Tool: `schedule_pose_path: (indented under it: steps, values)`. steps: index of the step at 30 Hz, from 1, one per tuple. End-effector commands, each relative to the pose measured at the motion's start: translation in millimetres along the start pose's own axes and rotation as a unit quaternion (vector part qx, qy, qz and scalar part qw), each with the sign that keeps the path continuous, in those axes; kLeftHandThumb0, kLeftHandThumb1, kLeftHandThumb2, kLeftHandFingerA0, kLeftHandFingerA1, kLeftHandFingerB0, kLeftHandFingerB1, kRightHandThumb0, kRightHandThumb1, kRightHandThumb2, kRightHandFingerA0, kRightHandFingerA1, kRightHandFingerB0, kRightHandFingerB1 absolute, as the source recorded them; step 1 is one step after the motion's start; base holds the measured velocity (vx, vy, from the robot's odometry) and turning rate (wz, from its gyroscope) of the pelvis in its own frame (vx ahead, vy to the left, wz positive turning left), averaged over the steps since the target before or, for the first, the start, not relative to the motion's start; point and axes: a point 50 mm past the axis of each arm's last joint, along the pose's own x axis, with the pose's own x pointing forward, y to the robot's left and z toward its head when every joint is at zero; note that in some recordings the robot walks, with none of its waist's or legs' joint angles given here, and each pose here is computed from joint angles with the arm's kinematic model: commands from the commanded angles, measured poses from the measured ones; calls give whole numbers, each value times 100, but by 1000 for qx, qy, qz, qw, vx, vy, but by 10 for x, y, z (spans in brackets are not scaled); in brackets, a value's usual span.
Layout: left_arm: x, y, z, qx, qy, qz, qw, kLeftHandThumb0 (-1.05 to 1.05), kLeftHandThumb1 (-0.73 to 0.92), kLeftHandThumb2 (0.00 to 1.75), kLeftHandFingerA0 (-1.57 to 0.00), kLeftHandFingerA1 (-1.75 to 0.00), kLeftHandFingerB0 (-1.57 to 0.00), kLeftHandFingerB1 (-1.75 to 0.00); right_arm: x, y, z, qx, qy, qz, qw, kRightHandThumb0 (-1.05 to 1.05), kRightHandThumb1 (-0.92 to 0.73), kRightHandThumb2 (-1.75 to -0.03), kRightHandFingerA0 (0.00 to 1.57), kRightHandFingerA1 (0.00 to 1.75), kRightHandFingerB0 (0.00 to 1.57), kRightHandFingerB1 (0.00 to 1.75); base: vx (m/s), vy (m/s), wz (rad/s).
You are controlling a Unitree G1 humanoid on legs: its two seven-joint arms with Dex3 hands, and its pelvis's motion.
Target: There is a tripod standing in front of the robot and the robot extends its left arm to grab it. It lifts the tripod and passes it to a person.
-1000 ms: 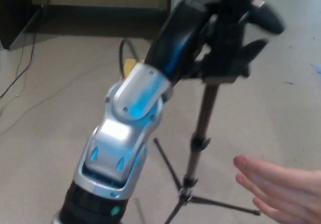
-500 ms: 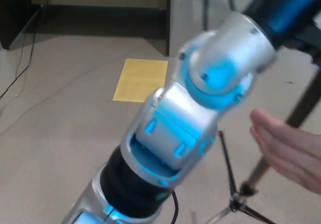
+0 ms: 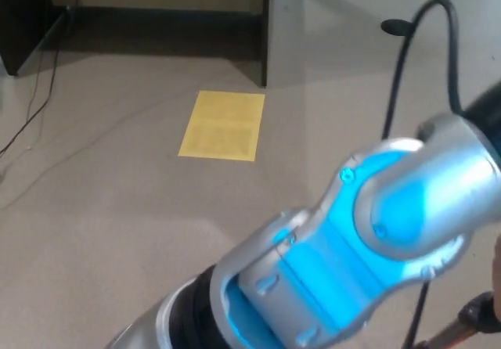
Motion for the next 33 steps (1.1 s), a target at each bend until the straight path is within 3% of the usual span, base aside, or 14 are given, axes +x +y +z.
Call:
schedule_pose_path:
  steps: [1,6,11,18,19,20,21,22,24,25,26,28,30,33]
  values:
    - [-5,-127,174,-68,-64,28,995,-9,92,72,-47,-175,-37,-152,-30,-36,-96,-42,13,-12,999,-56,-74,-63,55,37,46,35,0,0,0]
    - [-57,-82,116,-57,-51,32,997,-18,92,52,-50,-166,-37,-146,-10,-82,-74,-44,10,-18,999,-56,-74,-63,55,37,46,35,0,0,0]
    - [-120,19,46,-13,-19,-31,999,-36,92,73,-30,-157,-12,-141,12,-124,-47,-43,9,-24,999,-56,-74,-63,55,37,46,35,0,0,0]
    - [-202,84,-10,4,-11,-30,999,-34,92,69,-30,-135,-24,-116,13,-131,-56,-42,11,-25,999,-56,-74,-63,55,37,46,35,0,0,0]
    - [-214,100,-20,7,-2,-30,1000,-89,50,90,0,-12,0,0,-340,-381,447,156,-216,-273,924,-102,72,-21,157,92,156,80,0,0,0]
    - [-224,104,-31,9,3,-30,1000,-91,51,92,0,-13,0,0,-86,-150,168,113,-58,-77,989,-36,-62,-119,3,51,0,51,0,0,7]
    - [-241,105,-41,12,6,-31,999,-93,53,93,0,-13,0,0,-30,1,-93,116,35,-9,993,-62,-62,-94,68,58,48,52,0,0,0]
    - [-256,107,-44,16,8,-32,999,-95,54,94,0,-12,0,0,-25,12,-108,131,37,-29,990,-63,-76,-64,76,42,54,37,0,0,0]
    - [-293,103,-51,29,6,-32,999,-95,54,93,0,-11,0,0,-9,65,-147,166,73,-10,983,-59,-77,-64,76,43,49,36,0,0,5]
    - [-304,101,-56,24,11,-35,999,-94,53,93,0,-7,0,0,-20,89,-150,179,70,-8,981,-61,-62,-95,69,60,43,50,0,0,0]
    - [-315,100,-62,22,14,-36,999,-95,54,93,0,-4,0,0,-38,106,-159,182,65,-8,981,-61,-76,-64,75,42,51,36,0,0,0]
    - [-335,102,-70,19,11,-34,999,-96,54,93,0,-1,0,0,-56,117,-149,185,54,-15,981,-58,-75,-64,78,45,48,35,0,0,0]
    - [-344,126,-93,21,32,-41,998,-98,57,61,0,0,0,0,-59,120,-143,189,48,-21,981,-60,-62,-94,70,60,42,50,0,0,0]
    - [-354,155,-117,2,55,-41,998,-98,55,57,0,0,0,0,-59,114,-136,194,39,-18,980,-42,-70,-62,70,41,49,36,0,0,0]
